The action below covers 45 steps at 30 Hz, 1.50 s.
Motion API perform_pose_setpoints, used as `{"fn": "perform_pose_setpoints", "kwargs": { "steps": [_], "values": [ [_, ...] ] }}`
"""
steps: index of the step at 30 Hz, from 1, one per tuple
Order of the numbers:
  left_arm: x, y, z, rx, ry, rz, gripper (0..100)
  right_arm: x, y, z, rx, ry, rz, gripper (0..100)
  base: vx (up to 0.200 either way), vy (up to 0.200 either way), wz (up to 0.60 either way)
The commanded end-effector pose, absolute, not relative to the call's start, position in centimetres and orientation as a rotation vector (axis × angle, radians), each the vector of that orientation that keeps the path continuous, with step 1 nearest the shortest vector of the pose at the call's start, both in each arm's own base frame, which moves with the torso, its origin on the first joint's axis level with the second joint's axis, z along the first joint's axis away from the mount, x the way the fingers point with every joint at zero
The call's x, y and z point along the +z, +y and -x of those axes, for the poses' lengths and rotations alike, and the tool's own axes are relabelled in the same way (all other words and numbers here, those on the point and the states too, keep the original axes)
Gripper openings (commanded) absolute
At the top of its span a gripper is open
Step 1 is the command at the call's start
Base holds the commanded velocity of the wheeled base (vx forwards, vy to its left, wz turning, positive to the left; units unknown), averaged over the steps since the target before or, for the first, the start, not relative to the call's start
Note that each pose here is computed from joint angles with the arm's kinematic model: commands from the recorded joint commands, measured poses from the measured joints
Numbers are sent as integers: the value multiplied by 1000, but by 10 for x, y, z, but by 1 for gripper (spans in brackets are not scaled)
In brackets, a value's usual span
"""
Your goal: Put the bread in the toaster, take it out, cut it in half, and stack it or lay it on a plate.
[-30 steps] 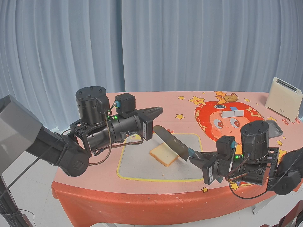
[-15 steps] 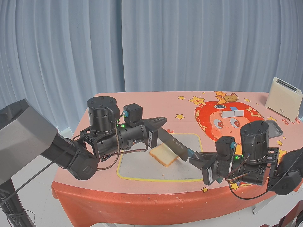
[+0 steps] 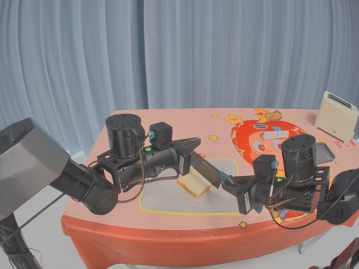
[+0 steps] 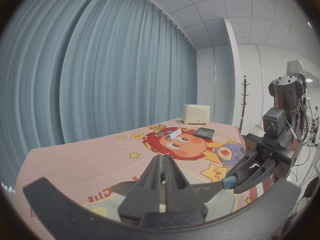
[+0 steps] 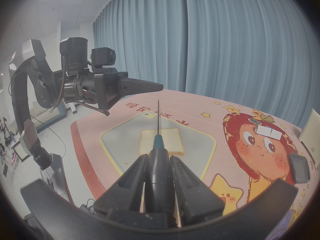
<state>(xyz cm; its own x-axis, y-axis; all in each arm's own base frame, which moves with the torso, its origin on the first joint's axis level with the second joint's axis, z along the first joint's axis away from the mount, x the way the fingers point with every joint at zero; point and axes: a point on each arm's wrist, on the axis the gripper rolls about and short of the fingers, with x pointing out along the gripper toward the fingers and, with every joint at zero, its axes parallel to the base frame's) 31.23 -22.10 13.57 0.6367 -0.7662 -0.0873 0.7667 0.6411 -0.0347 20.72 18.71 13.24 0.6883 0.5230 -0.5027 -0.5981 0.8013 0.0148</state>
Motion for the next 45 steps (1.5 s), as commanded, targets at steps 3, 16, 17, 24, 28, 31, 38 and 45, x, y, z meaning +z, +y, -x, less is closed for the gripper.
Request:
{"fn": "perform_pose_setpoints", "kwargs": {
  "steps": [3,16,17,24,28,31,38,45],
  "values": [
    [136,-224,-310,-886,91,-4,0,138,191,-209,634,502,148,0,0,0,0],
    [115,-227,-316,-859,143,-16,0,135,190,-208,634,519,155,0,0,0,0],
    [115,-227,-316,-858,144,-17,0,135,189,-208,633,525,158,0,0,0,0],
    [107,-228,-318,-857,162,-22,0,132,189,-208,629,548,166,0,0,0,0],
    [104,-229,-318,-857,169,-24,0,131,188,-209,622,547,166,0,0,0,0],
    [101,-229,-319,-856,175,-26,0,131,187,-210,619,549,166,0,0,0,0],
    [93,-230,-320,-856,199,-30,0,129,187,-210,618,556,169,0,0,0,0],
    [87,-231,-321,-855,213,-32,0,126,189,-207,629,566,176,0,0,0,0]
  ]
}}
